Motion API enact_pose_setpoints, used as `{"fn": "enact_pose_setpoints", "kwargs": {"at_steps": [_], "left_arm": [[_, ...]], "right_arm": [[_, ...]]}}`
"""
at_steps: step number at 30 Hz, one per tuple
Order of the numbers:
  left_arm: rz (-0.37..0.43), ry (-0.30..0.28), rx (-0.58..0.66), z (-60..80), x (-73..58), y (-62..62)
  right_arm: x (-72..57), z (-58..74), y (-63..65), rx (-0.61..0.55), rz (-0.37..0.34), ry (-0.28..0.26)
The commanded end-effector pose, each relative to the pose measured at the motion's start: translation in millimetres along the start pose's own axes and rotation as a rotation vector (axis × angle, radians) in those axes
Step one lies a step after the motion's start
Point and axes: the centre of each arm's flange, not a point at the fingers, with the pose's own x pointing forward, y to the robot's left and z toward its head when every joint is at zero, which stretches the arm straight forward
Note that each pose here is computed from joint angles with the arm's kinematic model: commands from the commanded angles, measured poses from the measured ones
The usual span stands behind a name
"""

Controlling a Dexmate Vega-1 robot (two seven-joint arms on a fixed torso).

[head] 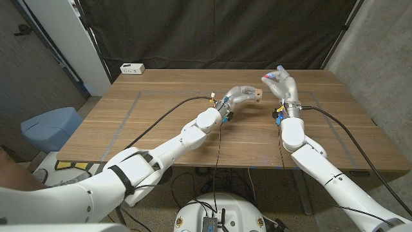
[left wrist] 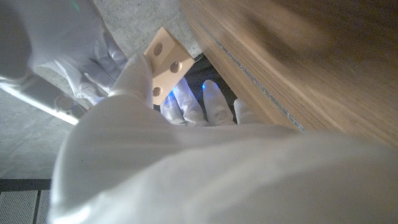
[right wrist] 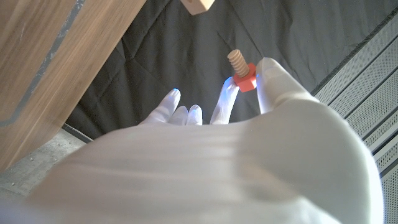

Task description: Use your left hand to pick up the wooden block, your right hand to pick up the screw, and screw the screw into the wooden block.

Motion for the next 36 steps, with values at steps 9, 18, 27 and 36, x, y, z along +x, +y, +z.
{"fn": "enact_pose_setpoints", "kwargs": {"at_steps": [9, 18, 27, 36], "left_arm": [[-0.008, -0.011, 0.058, 4.3, 0.3, -1.9], [-0.012, -0.017, 0.079, 5.7, -0.9, -2.8], [-0.016, -0.024, 0.094, 7.1, -1.4, -3.7], [-0.016, -0.026, 0.102, 8.0, -2.2, -4.7]], "right_arm": [[-1.9, -4.4, 2.2, 0.001, 0.015, 0.015], [-3.6, -5.9, 1.7, 0.001, 0.025, 0.025], [-5.8, -5.2, 0.4, 0.000, 0.027, 0.022], [-7.7, -3.7, -1.4, 0.003, 0.023, 0.027]]}}
